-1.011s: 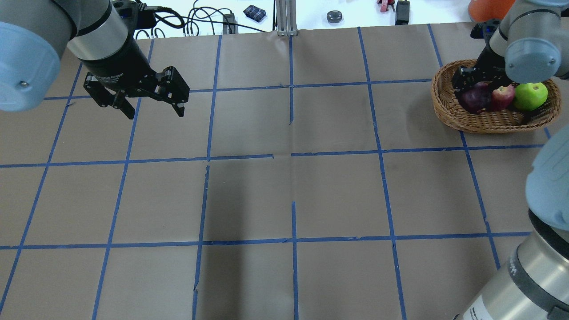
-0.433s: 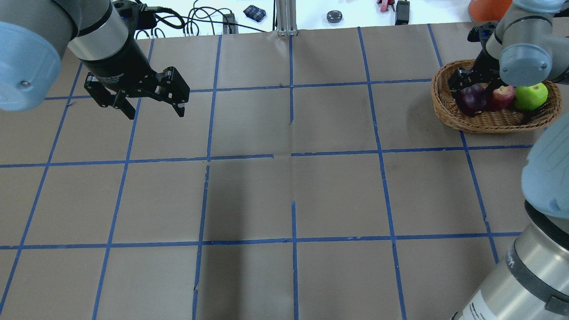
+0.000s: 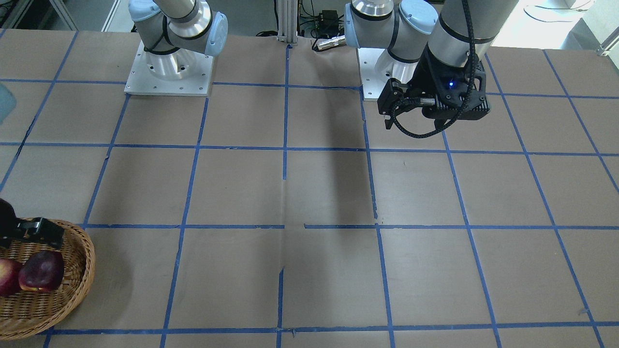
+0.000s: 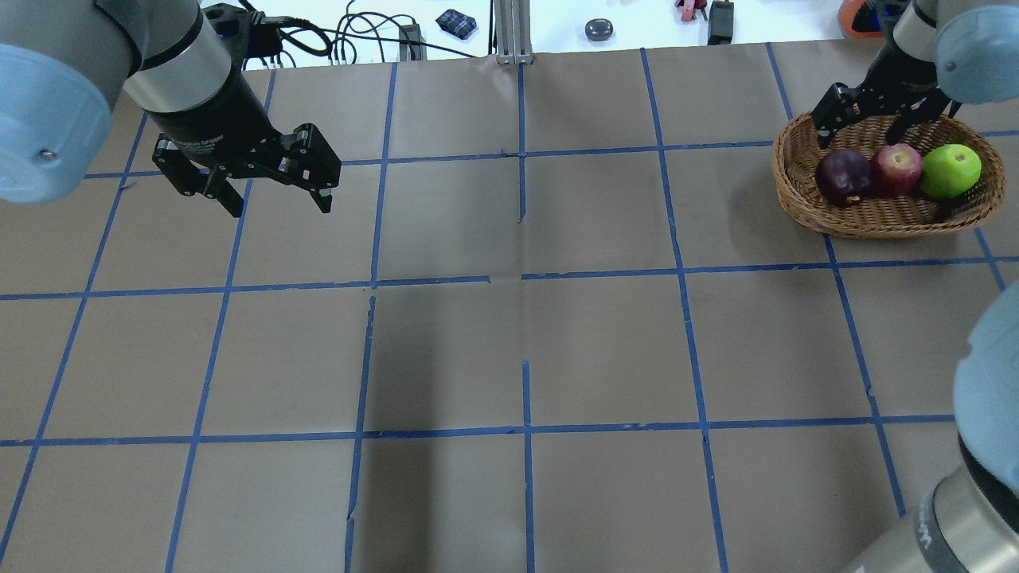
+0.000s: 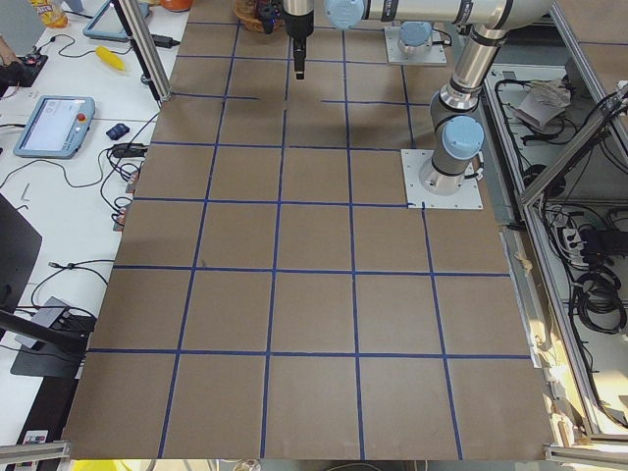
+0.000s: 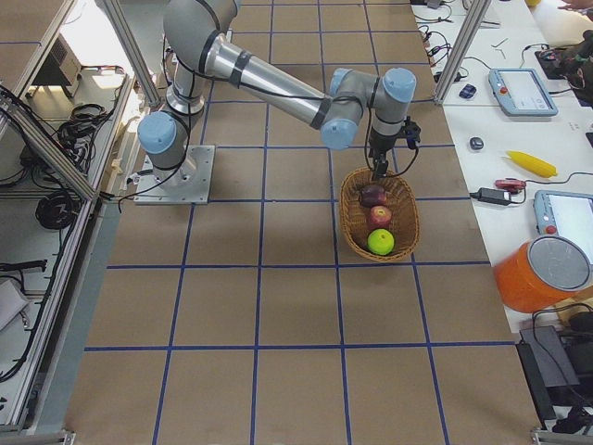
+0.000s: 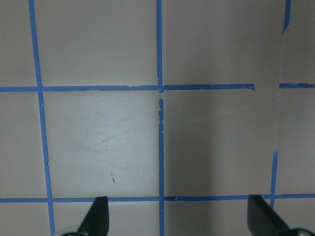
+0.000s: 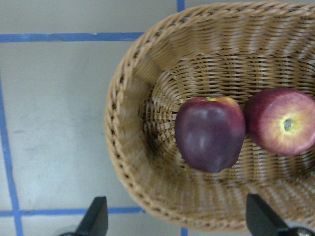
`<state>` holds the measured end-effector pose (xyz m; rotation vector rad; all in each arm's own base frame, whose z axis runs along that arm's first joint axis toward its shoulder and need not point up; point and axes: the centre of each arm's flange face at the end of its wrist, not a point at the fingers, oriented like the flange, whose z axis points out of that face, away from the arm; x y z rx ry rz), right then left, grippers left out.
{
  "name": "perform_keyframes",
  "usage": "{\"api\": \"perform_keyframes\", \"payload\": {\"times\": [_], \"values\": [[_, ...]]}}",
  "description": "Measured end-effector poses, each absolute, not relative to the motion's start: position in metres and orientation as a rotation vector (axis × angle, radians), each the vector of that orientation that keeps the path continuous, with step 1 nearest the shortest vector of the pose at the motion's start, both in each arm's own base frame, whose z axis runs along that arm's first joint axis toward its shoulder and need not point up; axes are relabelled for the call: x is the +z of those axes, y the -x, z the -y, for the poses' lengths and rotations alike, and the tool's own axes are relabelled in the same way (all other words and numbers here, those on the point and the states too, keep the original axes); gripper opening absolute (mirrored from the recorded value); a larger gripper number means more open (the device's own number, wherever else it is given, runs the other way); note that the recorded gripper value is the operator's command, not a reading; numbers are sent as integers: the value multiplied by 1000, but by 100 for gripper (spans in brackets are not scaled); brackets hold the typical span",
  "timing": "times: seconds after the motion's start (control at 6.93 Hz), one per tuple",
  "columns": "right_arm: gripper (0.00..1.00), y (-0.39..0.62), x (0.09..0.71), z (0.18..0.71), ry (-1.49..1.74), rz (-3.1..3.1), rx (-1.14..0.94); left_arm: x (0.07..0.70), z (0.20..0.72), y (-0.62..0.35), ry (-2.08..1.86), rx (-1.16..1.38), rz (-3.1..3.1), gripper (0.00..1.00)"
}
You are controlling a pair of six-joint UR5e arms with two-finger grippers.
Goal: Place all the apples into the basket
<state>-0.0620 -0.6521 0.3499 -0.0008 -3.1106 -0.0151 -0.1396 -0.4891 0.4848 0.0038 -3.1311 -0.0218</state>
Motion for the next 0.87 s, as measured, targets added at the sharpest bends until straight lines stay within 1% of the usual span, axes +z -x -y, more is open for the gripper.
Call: {"api": "perform_keyframes", "payload": {"times": [0.29,0.43,0.72,0.87], "values": [[100,-33,401,616,44,3115,-70,486,490,139,-4,-17,3132,100],[100,-62,420,593,48,3114,-109,486,491,139,-5,-17,3132,100],[100,-87,462,538,36,3110,-135,487,491,138,-7,-16,3133,100],[100,-90,470,522,32,3102,-138,487,491,138,-7,-16,3133,100]]}}
